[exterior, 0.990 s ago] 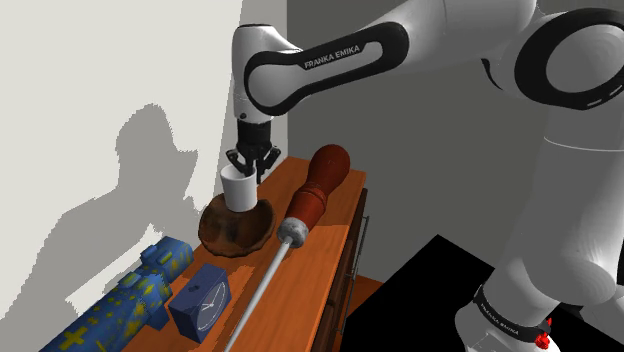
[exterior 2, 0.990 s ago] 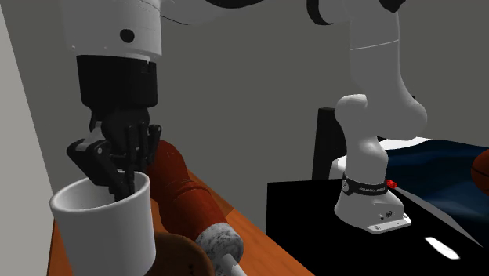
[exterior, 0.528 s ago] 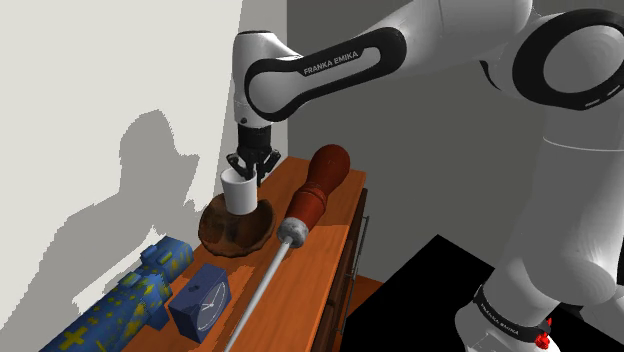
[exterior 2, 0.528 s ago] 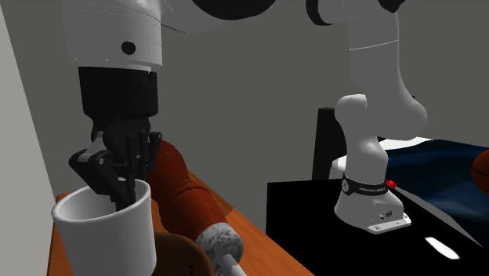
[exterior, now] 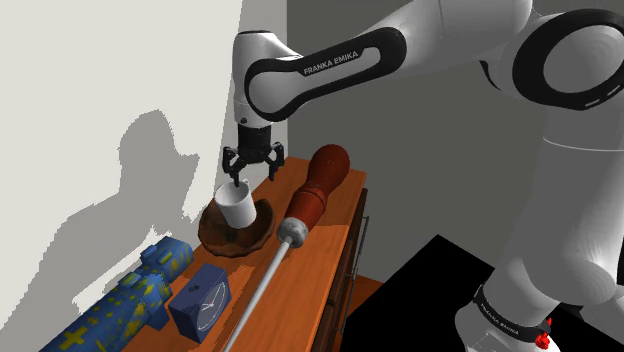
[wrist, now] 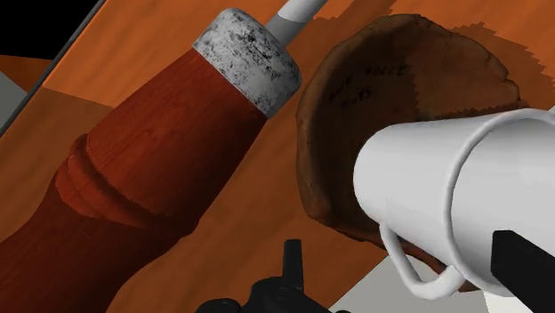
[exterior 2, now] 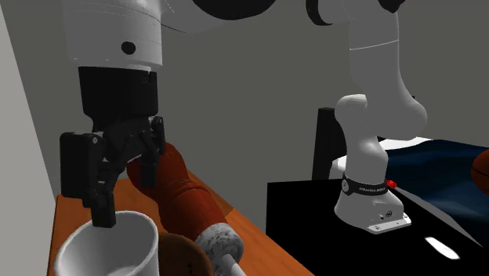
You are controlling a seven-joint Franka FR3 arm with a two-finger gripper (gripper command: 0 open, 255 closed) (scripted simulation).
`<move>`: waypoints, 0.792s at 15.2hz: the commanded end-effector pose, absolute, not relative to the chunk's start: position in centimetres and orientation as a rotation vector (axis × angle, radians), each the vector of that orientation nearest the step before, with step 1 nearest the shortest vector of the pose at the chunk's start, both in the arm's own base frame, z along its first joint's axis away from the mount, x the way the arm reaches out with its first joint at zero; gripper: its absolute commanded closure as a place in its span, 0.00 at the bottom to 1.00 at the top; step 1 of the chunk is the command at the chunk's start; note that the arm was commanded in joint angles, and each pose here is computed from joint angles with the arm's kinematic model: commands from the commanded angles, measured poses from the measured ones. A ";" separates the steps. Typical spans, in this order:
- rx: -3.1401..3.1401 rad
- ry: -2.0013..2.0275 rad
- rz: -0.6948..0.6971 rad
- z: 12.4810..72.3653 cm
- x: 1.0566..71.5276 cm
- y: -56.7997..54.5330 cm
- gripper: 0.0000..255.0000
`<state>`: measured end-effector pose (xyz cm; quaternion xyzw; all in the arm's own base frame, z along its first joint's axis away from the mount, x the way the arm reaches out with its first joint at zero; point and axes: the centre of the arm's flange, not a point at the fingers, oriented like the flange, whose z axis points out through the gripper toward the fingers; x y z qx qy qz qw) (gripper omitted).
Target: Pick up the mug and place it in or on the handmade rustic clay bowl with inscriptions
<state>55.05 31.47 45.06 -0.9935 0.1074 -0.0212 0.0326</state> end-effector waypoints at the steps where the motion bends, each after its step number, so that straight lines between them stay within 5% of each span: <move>1: -3.058 0.331 -0.065 46.4 55.0 31.4 0.00; 12: -3.058 0.331 -0.065 50.0 54.8 31.2 0.00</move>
